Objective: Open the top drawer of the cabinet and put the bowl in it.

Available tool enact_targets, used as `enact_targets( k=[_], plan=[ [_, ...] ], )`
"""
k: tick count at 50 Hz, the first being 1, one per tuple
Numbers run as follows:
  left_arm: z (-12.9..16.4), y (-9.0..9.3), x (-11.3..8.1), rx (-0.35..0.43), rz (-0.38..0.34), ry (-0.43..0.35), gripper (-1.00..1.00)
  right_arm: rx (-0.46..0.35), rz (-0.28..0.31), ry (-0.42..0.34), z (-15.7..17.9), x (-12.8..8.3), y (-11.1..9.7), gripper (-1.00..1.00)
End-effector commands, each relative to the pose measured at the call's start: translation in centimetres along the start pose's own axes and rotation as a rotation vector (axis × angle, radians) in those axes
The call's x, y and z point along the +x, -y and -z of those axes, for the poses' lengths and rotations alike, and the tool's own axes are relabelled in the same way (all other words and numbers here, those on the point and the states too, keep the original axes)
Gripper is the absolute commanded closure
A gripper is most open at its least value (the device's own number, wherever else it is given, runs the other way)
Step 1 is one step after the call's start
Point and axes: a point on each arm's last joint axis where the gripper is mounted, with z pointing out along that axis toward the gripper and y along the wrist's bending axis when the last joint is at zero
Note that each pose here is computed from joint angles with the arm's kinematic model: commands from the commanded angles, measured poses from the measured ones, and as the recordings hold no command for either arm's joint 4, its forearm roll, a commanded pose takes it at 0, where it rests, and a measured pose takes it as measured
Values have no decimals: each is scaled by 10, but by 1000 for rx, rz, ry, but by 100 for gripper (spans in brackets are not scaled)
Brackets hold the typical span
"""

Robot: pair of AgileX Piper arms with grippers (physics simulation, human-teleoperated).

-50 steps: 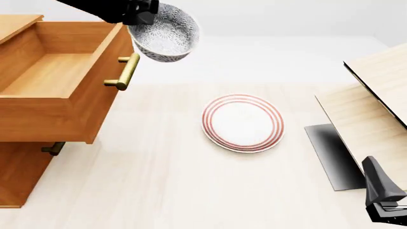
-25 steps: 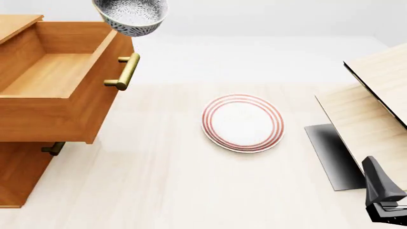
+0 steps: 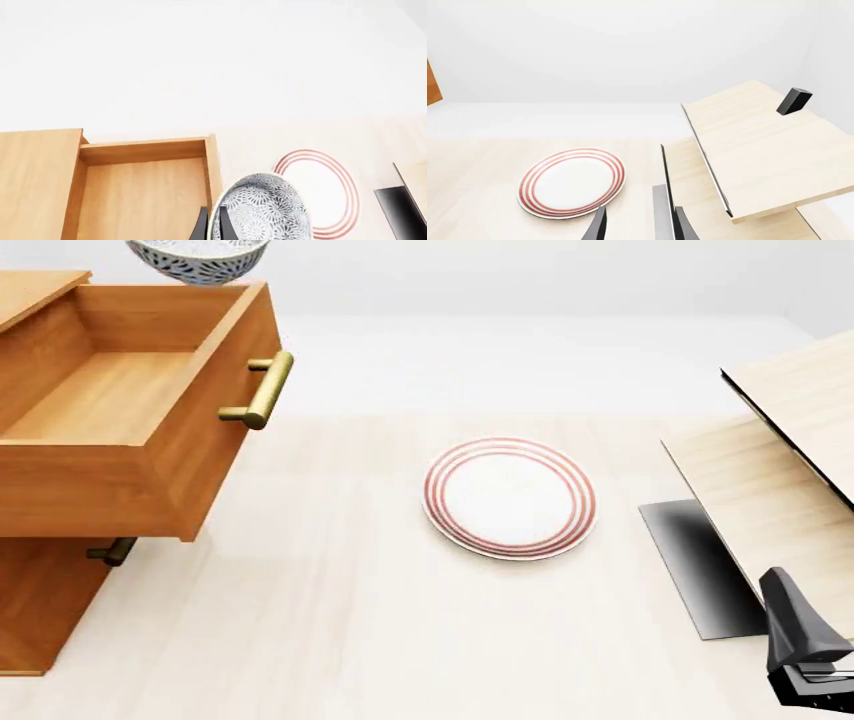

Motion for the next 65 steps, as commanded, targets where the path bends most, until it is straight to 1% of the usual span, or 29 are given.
enact_targets(
  k=[1, 5, 6, 9, 10, 20, 25, 31, 32, 39, 51, 65],
  plan=[
    [15, -16, 2, -44, 67, 30, 100, 0, 0, 0, 0, 0, 0, -100],
    [17, -21, 6, -59, 82, 31, 100, 0, 0, 0, 0, 0, 0, -100],
    [19, -23, 8, -66, 99, 33, 100, 0, 0, 0, 0, 0, 0, -100],
    [20, -27, 12, -77, 115, 34, 100, 0, 0, 0, 0, 0, 0, -100],
    [22, -32, 15, -94, 130, 36, 100, 0, 0, 0, 0, 0, 0, -100],
    [31, -45, 26, -139, 192, 48, 100, 0, 0, 0, 0, 0, 0, -100],
    [36, -52, 32, -165, 214, 50, 100, 0, 0, 0, 0, 0, 0, -100],
    [40, -56, 38, -179, 235, 52, 100, 0, 0, 0, 0, 0, 0, -100],
    [41, -59, 40, -190, 248, 53, 100, 0, 0, 0, 0, 0, 0, -100],
    [46, -63, 44, -211, 264, 56, 100, 0, 0, 0, 0, 0, 0, -100],
    [37, -71, 50, -233, 278, 45, 100, 0, 0, 0, 0, 0, 0, -100],
    [10, -80, 59, -244, 301, 22, 100, 0, 0, -1, 0, 0, 0, -100]
  ],
)
